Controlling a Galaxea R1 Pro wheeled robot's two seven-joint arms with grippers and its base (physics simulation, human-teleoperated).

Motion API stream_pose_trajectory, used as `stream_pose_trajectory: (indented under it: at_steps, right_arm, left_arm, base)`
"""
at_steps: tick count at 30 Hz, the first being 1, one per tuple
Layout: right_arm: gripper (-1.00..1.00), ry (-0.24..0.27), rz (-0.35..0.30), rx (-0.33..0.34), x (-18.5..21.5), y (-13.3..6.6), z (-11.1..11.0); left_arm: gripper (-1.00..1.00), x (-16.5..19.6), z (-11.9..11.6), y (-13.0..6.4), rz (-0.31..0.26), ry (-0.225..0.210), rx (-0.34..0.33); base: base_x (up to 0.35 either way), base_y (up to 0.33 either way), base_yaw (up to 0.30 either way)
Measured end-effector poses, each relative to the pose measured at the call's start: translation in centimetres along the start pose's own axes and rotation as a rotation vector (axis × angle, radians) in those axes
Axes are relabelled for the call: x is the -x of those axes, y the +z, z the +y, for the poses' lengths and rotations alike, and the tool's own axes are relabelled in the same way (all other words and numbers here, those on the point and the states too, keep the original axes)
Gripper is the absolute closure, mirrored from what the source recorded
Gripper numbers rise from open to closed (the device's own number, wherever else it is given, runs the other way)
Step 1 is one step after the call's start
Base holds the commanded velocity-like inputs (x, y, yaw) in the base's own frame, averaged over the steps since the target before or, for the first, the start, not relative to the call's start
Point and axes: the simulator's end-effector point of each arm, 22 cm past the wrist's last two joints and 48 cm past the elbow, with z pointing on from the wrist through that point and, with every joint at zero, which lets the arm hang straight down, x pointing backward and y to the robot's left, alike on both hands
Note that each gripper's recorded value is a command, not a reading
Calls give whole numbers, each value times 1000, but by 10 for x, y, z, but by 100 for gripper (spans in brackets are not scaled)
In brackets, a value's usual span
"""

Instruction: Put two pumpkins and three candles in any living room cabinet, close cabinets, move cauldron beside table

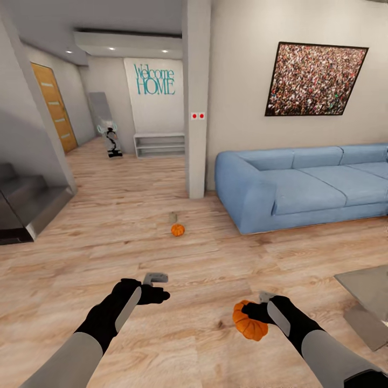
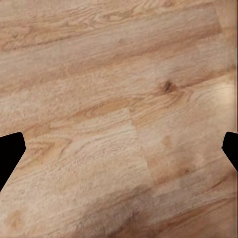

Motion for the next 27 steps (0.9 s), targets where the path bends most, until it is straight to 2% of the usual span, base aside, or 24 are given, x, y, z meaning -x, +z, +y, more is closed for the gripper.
stream_pose_trajectory:
  at_steps: [24, 27]
  right_arm:
    - [100, -1, 2, 1, 19, -38, 9]
    - [100, -1, 3, 1, 19, -38, 9]
  left_arm:
    - [-100, 25, -8, -36, 3, -1, -5]
    - [-100, 26, -9, -37, -3, 0, -7]
  base:
    - [0, 0, -6]
    - [0, 0, 0]
